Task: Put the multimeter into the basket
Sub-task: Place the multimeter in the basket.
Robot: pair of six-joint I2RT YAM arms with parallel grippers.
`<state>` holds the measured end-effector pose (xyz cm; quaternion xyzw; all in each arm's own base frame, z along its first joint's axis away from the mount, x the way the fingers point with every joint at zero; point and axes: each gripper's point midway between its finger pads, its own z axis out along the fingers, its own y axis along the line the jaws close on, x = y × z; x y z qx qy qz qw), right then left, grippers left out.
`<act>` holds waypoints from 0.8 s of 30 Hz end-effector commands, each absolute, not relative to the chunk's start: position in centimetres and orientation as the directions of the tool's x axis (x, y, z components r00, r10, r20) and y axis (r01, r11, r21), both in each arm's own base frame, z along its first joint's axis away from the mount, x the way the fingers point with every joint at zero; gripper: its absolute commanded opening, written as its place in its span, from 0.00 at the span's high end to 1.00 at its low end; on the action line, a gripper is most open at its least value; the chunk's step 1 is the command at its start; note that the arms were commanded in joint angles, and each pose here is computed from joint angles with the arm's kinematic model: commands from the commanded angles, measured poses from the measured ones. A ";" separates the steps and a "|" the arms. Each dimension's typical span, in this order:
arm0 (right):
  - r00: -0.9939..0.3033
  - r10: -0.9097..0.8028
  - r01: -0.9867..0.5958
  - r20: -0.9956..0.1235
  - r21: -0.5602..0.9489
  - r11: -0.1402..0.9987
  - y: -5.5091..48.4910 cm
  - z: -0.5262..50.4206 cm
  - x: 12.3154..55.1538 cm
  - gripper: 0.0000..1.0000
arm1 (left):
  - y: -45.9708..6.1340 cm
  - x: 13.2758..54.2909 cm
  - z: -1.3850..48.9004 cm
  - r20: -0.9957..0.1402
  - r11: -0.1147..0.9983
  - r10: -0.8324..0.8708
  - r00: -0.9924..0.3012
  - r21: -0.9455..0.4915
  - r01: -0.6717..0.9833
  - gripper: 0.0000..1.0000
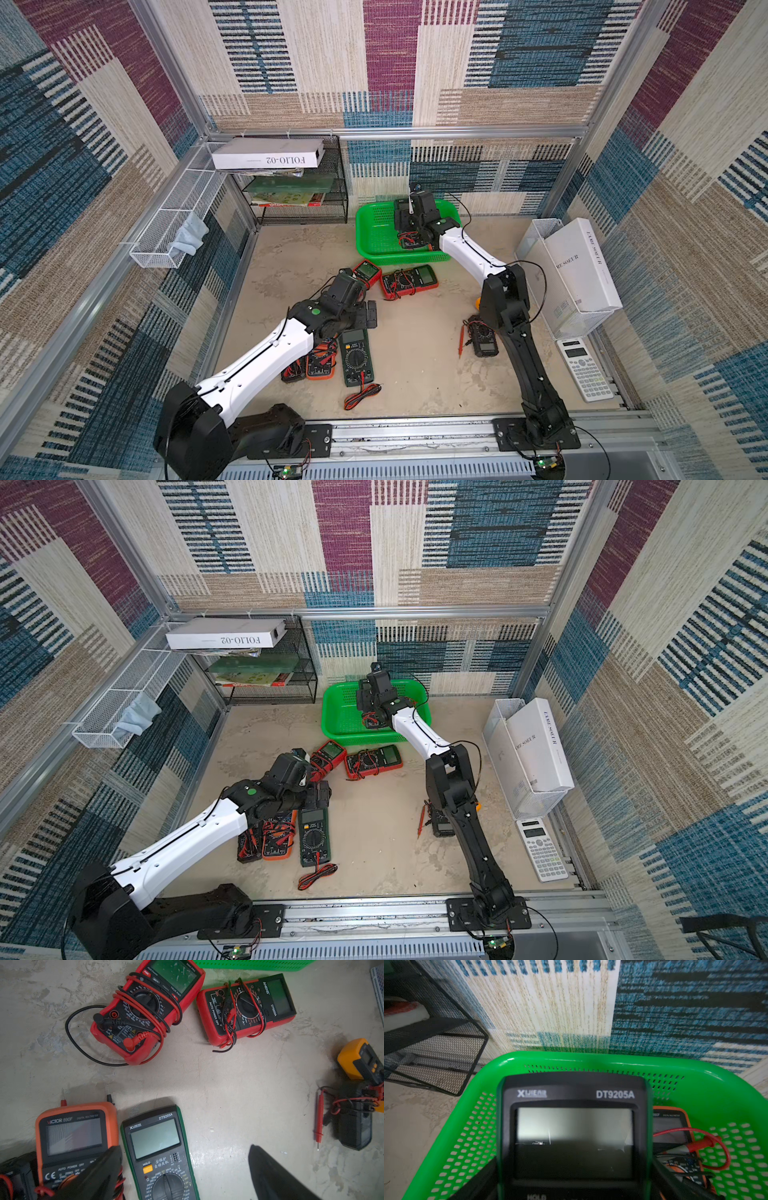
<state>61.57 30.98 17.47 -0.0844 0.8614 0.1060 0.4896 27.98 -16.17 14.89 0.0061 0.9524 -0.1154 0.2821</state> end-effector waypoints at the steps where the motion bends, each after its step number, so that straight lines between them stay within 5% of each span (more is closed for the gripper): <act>1: -0.501 -0.047 -0.261 -0.864 0.100 0.960 31.1 17.1 61.9 0.55 | -16.1 27.7 14.8 -0.532 0.974 -0.042 -0.845 -0.212 0.085 0.00; 14: -0.611 -0.077 -0.234 -0.788 0.087 0.968 30.8 10.8 61.0 0.48 | -15.8 27.4 14.9 -0.535 0.973 -0.057 -0.843 -0.221 0.074 0.00; 20: -0.632 -0.086 -0.210 -0.770 0.064 0.976 30.2 9.3 60.8 0.25 | -15.9 27.3 14.9 -0.532 0.971 -0.061 -0.845 -0.227 0.073 0.00; 24: -0.642 -0.086 -0.194 -0.762 0.053 0.980 29.8 8.6 60.7 0.18 | -16.0 27.4 15.0 -0.531 0.971 -0.065 -0.845 -0.229 0.070 0.00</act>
